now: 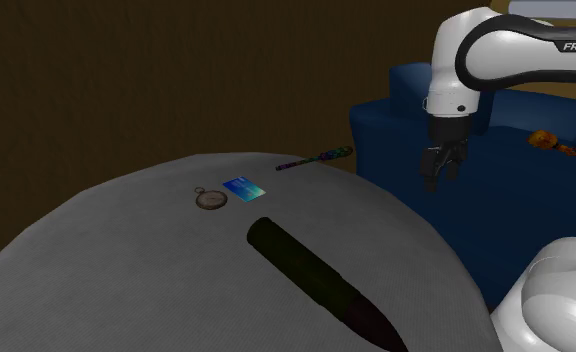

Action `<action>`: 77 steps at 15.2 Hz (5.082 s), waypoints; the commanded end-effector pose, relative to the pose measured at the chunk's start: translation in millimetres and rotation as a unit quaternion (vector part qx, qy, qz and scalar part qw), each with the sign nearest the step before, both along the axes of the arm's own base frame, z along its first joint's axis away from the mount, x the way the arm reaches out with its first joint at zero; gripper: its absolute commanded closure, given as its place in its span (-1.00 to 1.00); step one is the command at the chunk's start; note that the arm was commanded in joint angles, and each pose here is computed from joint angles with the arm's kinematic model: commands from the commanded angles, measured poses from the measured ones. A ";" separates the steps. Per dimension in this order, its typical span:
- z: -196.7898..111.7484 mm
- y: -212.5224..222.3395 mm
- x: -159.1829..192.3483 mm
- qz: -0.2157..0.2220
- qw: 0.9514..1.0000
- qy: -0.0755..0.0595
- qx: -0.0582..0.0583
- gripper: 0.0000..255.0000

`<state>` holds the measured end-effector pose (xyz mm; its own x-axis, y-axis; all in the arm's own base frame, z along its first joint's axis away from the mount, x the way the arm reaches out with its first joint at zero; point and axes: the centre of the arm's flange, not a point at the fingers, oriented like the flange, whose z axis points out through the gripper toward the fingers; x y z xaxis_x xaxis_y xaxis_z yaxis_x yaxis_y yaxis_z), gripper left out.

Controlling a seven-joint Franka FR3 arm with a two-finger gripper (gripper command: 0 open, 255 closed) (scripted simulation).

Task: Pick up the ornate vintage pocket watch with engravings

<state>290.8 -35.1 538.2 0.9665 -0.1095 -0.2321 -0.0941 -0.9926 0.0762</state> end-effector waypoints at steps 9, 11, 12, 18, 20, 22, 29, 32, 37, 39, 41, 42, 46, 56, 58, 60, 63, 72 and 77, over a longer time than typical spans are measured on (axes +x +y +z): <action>0.5 88.7 45.5 -0.001 1.000 -0.019 0.012 -1.00; 1.2 110.9 56.9 -0.001 1.000 -0.024 0.014 -1.00; 1.7 121.9 62.6 -0.001 1.000 -0.027 0.016 -1.00; 5.6 188.4 96.8 -0.001 0.999 -0.041 0.025 -1.00; 7.4 210.5 108.2 -0.002 0.999 -0.046 0.027 -1.00; 9.5 232.6 119.5 -0.002 0.998 -0.051 0.030 -1.00; 18.4 309.8 159.2 -0.002 0.997 -0.068 0.040 -1.00; 23.2 342.8 176.1 -0.003 0.996 -0.075 0.045 -1.00; 32.3 397.7 204.2 -0.003 0.995 -0.087 0.052 -1.00; 36.3 419.6 215.3 -0.003 0.994 -0.092 0.055 -1.00; 39.0 433.5 222.4 -0.003 0.994 -0.095 0.057 -1.00; 33.7 433.5 222.4 -0.003 0.994 -0.095 0.057 -1.00; 12.6 433.5 222.4 -0.003 0.994 -0.095 0.057 -1.00; -0.1 433.3 222.0 -0.003 0.994 -0.095 0.057 1.00; 0.0 433.1 222.1 -0.003 0.994 -0.095 0.057 1.00; -1.0 433.5 222.4 -0.003 0.994 -0.095 0.057 1.00; 14.8 433.5 222.4 -0.003 0.994 -0.095 0.057 1.00; 62.3 433.5 222.4 -0.003 0.994 -0.095 0.057 1.00; 79.0 433.5 222.4 -0.003 0.994 -0.095 0.057 1.00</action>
